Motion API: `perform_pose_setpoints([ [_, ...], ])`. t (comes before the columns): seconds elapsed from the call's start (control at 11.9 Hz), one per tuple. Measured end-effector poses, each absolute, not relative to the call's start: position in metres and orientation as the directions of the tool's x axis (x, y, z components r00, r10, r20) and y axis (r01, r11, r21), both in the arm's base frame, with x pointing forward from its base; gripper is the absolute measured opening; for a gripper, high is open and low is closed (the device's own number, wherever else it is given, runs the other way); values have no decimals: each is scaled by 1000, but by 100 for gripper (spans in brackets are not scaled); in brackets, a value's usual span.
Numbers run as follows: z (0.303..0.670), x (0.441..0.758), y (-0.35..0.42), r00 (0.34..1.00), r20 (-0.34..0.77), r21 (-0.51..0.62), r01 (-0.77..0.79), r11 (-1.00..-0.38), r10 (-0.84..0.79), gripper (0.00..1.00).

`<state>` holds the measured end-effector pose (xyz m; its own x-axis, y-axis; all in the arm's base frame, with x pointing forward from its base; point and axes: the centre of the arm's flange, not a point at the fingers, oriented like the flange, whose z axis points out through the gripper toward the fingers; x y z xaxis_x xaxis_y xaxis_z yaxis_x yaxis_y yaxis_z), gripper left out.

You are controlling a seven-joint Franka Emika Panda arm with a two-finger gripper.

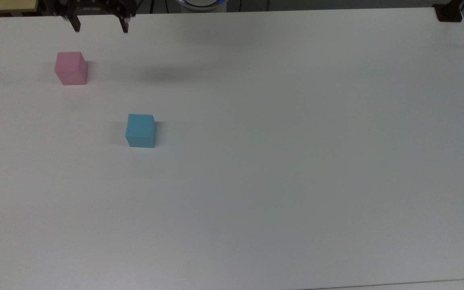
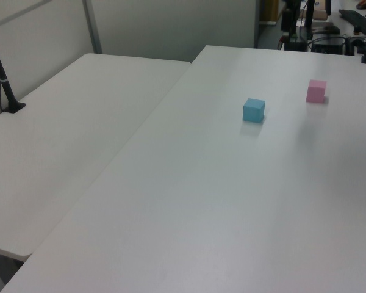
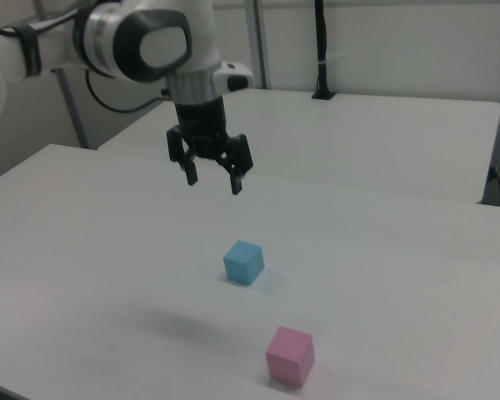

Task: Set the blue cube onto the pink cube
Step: 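Lower the open gripper down over the light-blue cube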

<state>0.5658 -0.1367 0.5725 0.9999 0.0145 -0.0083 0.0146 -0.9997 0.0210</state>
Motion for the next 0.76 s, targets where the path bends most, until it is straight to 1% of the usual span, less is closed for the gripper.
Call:
perform_pose_setpoints([
  [0.17, 530, 587, -135, 999, -24, 36, 22, -999, 21, 100],
  [0.34, 491, 600, -135, 999, -34, 48, 23, -999, 22, 100],
  [0.51, 468, 609, -130, 999, -40, 55, 14, -998, 11, 100],
  [0.76, 430, 623, -118, 1000, -17, 68, 11, -998, 9, 100],
])
